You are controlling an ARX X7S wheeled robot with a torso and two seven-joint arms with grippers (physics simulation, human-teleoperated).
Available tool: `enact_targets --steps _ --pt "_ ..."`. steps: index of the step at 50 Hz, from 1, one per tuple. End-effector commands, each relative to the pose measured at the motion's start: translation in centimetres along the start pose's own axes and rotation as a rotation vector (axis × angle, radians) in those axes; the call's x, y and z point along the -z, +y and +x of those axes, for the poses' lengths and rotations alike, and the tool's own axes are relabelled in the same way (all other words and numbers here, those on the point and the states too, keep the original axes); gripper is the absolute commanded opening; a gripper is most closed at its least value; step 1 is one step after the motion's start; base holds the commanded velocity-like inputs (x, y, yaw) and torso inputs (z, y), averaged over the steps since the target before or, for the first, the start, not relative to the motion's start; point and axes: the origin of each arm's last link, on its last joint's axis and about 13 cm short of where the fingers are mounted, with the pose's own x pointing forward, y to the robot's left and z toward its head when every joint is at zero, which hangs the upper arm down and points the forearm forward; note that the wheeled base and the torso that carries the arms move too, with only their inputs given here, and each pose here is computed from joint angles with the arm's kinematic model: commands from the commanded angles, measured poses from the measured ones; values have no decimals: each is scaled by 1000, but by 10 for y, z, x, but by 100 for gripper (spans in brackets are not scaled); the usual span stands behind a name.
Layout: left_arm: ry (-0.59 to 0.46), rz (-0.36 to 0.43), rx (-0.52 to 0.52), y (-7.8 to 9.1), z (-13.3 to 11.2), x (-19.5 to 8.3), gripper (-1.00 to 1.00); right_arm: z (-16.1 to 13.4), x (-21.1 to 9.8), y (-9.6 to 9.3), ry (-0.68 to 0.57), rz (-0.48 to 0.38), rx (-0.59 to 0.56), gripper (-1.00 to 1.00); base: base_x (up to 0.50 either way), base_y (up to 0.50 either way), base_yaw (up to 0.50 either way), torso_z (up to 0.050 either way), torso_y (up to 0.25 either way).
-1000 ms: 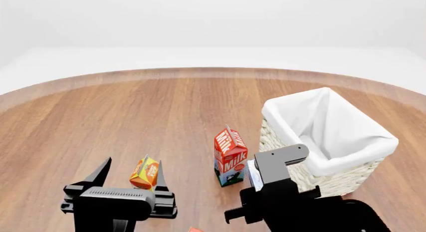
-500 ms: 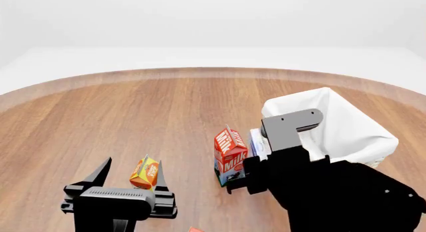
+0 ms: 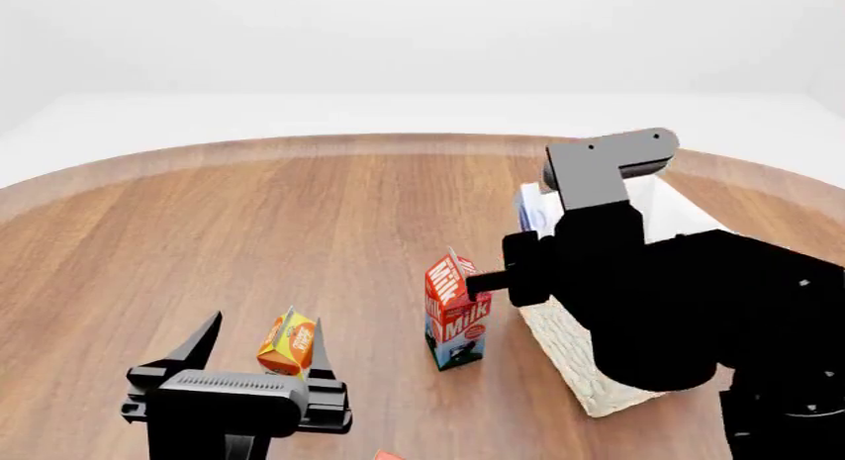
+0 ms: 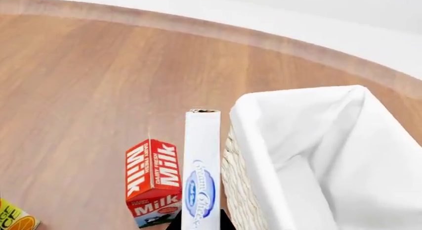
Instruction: Pick up the cream cheese box and the butter, and put them in the basket.
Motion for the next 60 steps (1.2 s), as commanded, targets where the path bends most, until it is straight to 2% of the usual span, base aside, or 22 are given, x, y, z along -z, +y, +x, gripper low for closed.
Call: enact_targets --steps 1,13,28,44,60 --pt "-1 0 -1 0 0 -1 100 2 -25 -13 -28 25 60 -100 0 0 0 0 0" --pt "1 2 0 0 0 1 100 14 -39 -29 -19 54 119 -100 0 0 0 0 0" --pt "-1 3 3 -1 1 0 100 51 -50 -53 58 115 215 -100 0 0 0 0 1" --pt "0 6 7 -2 1 0 100 81 -41 -64 162 130 280 -100 0 0 0 0 1" --pt "0 4 6 -2 1 0 100 90 -36 -74 228 173 307 -100 0 0 0 1 1"
